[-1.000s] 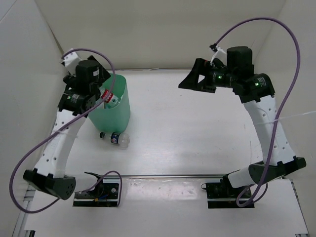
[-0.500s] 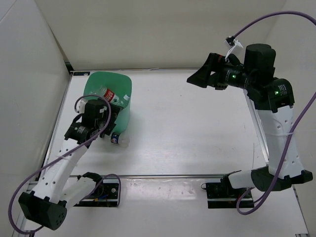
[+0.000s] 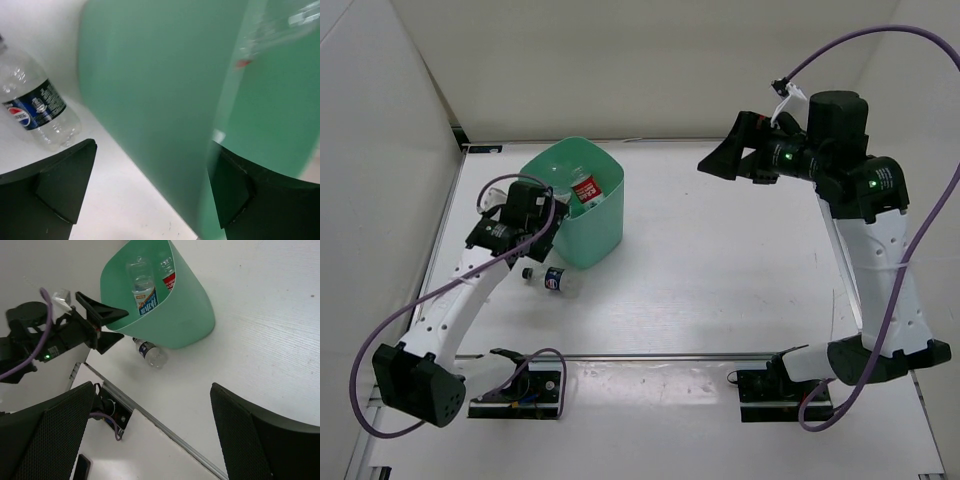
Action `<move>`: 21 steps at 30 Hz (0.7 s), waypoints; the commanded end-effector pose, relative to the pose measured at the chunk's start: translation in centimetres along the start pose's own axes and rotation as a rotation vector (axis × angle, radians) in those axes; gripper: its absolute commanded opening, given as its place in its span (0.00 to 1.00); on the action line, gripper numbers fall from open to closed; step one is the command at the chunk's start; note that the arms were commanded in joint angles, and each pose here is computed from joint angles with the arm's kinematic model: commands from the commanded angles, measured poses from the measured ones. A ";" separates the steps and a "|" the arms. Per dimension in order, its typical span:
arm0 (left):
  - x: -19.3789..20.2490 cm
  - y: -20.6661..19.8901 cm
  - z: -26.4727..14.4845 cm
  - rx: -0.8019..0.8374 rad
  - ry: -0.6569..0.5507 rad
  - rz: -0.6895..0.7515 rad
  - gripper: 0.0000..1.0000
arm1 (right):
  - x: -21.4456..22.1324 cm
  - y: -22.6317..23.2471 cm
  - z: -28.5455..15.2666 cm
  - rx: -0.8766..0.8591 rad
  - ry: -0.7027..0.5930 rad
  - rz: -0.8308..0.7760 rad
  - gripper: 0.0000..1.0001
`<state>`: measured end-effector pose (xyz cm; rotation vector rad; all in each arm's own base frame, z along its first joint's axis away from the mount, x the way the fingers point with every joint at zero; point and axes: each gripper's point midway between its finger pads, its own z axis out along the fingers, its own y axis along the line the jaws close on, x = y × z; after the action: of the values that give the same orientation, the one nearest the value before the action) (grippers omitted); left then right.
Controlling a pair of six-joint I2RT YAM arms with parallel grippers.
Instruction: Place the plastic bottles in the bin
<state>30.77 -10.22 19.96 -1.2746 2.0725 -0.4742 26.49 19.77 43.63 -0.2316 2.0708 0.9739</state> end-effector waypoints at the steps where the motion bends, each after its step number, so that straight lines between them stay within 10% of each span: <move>1: -3.4 -2.4 -2.8 0.046 -0.126 0.038 1.00 | -0.9 0.3 0.7 -0.028 -0.010 -0.035 1.00; 10: -10.6 -9.5 -10.1 0.196 -0.374 0.112 1.00 | -1.2 0.8 1.2 -0.062 0.006 -0.026 1.00; 14: -9.9 -1.7 -8.5 0.052 -0.308 -0.270 1.00 | -0.9 0.5 1.5 -0.057 0.017 -0.019 1.00; 21: -5.1 9.0 -0.7 -0.088 -0.154 -0.508 1.00 | -0.7 0.4 1.4 -0.048 0.014 -0.018 1.00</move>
<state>25.41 -0.79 18.76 -1.6866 1.6994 -0.3773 28.03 20.88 42.21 -0.2435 2.1260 1.0073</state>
